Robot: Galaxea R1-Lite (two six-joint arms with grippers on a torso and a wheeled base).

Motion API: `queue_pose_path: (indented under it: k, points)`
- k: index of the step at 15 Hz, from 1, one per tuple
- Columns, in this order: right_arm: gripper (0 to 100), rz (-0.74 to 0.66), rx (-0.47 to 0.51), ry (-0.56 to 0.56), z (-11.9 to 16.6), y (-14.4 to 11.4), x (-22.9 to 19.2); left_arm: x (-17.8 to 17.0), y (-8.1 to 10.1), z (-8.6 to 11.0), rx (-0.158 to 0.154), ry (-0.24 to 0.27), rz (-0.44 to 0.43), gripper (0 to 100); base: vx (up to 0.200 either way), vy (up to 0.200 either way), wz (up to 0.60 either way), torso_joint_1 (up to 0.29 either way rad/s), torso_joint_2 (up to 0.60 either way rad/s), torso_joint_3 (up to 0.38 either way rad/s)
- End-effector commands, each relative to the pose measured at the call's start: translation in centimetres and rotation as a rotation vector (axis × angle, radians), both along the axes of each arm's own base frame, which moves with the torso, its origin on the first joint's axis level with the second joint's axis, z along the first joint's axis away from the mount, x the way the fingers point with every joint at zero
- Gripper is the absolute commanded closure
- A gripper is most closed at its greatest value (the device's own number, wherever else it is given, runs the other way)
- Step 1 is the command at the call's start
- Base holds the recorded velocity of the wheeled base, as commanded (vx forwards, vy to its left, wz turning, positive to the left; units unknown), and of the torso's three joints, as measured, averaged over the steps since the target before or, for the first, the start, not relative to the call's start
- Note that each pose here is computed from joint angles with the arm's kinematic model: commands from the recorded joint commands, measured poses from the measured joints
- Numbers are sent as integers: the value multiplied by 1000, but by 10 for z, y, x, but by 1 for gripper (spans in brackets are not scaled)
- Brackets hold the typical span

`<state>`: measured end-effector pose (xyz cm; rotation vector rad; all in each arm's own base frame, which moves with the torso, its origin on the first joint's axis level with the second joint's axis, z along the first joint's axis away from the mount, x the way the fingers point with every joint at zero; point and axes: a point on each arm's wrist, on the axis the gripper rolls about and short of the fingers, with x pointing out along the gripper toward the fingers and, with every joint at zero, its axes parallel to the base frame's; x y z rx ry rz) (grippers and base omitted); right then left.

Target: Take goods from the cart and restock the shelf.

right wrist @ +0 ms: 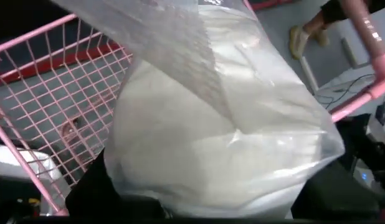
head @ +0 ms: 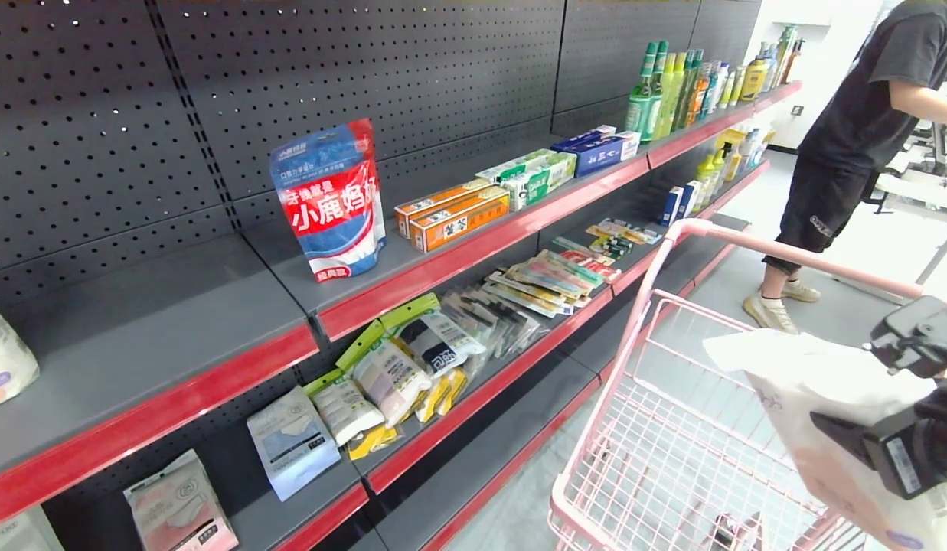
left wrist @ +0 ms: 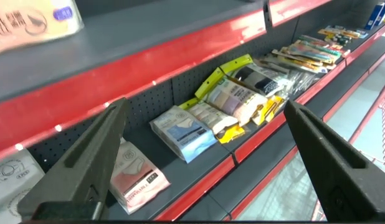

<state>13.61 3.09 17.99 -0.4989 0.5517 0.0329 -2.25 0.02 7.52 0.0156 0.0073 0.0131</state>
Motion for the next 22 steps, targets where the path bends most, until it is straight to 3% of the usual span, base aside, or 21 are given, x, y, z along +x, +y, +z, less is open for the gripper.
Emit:
queue_pose_path:
  k: [1,22]
  points:
    - [100,2,-4,-143,12,-11,-36,0,0,0,0,0,1,0,0,0,0,198,-442,-246]
    - [100,20,-57,-117,-2,-17,-47,0,0,0,0,0,1,0,0,0,0,180,-392,-210]
